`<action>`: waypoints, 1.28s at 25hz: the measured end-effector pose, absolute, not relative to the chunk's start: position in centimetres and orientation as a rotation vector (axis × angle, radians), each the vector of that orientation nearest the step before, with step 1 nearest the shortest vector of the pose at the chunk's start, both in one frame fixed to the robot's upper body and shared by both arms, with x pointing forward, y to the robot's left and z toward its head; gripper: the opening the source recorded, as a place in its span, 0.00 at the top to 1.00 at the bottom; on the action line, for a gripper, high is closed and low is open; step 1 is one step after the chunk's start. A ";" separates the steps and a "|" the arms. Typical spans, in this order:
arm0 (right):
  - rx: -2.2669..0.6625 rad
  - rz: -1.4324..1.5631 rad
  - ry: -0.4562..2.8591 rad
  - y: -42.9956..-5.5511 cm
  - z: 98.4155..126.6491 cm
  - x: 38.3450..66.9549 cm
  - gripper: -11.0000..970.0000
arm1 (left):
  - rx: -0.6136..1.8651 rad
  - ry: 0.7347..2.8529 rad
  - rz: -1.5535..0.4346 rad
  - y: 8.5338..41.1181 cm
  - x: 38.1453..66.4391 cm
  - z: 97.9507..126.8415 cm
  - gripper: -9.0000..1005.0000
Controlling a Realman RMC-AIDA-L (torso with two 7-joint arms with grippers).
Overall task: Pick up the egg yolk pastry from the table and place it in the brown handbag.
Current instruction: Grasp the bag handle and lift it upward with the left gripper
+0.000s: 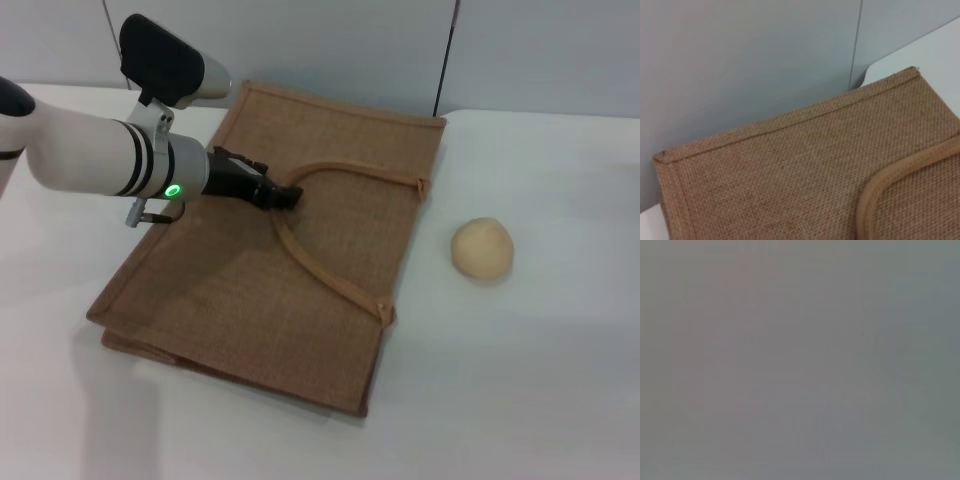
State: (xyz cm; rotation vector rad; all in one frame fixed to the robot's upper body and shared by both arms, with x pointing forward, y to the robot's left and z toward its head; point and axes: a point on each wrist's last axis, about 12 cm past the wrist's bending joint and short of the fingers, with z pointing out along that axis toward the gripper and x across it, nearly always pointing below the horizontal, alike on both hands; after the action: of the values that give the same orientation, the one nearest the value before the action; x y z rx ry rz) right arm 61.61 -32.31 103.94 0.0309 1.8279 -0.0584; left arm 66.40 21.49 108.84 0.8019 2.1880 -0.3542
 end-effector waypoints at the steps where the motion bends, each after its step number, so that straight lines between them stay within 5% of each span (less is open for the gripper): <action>1: 0.031 -0.058 1.828 -32.3 103.9 61.6 0.11 | 0.800 2.190 -0.353 21.5 66.4 108.8 0.40; 13: 0.033 -0.062 1.841 -32.4 103.8 61.6 0.11 | 0.766 2.192 -0.325 21.6 66.6 108.7 0.43; 21: 0.034 -0.063 1.842 -32.4 103.8 61.6 0.11 | 0.735 2.195 -0.280 21.9 66.7 108.4 0.58; 27: 0.030 -0.060 1.843 -32.2 103.9 61.8 0.12 | 0.714 2.189 -0.249 22.0 67.0 108.5 0.82; 32: 0.029 -0.060 1.843 -32.2 104.0 61.9 0.12 | 0.678 2.186 -0.230 22.2 67.2 108.6 0.87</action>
State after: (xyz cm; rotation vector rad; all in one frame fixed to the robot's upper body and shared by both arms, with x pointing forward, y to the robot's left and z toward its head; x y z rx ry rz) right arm 61.85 -32.17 103.96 0.0293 1.8429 -0.0598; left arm 67.19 22.23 108.55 0.6783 2.1860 -0.2304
